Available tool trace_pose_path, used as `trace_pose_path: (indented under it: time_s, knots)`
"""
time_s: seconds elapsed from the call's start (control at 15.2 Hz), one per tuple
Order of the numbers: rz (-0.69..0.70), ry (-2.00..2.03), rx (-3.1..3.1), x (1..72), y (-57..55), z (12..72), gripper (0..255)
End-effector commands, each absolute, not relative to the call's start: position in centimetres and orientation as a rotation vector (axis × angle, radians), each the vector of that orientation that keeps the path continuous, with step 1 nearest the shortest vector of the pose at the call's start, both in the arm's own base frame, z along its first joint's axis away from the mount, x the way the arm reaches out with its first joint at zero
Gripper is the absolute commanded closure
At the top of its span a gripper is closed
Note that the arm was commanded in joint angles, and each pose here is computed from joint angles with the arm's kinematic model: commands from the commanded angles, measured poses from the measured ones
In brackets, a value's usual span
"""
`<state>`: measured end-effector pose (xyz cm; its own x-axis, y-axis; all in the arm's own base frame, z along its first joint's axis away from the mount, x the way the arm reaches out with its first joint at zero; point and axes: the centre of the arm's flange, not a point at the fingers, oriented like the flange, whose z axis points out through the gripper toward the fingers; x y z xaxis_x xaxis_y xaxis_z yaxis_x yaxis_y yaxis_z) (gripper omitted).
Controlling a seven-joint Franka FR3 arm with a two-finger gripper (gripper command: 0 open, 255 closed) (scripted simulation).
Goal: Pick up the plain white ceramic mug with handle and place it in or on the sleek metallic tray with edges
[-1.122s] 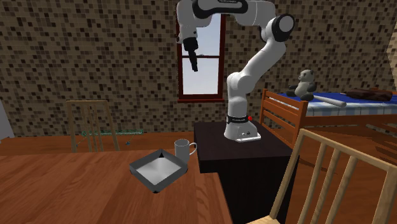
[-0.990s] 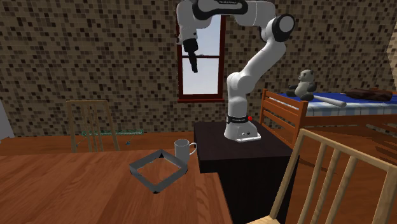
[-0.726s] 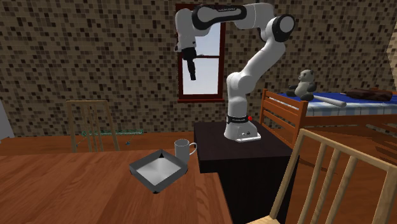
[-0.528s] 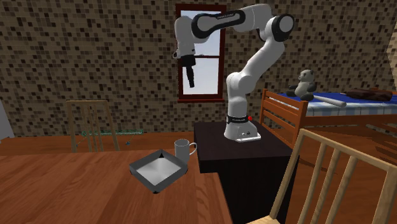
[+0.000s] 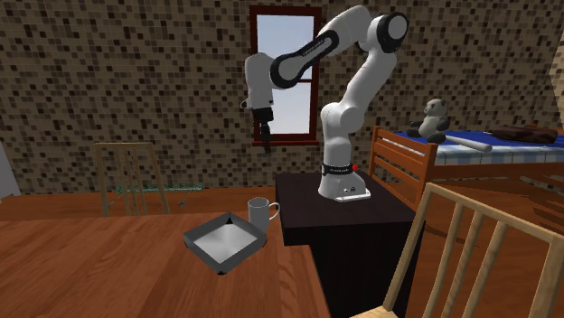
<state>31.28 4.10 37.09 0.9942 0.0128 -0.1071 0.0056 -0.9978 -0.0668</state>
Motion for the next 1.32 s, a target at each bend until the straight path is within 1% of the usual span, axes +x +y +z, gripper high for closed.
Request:
trace_pose_path:
  time_s: [0.0, 0.73, 1.25]
  knots:
    - [0.147, -0.047, -3.081, 31.7, 4.9, 34.5, 0]
    - [0.066, -0.22, -3.133, 34.6, 8.8, 20.9, 0]
    - [0.062, -0.231, -3.135, 34.6, 9.0, 16.4, 0]
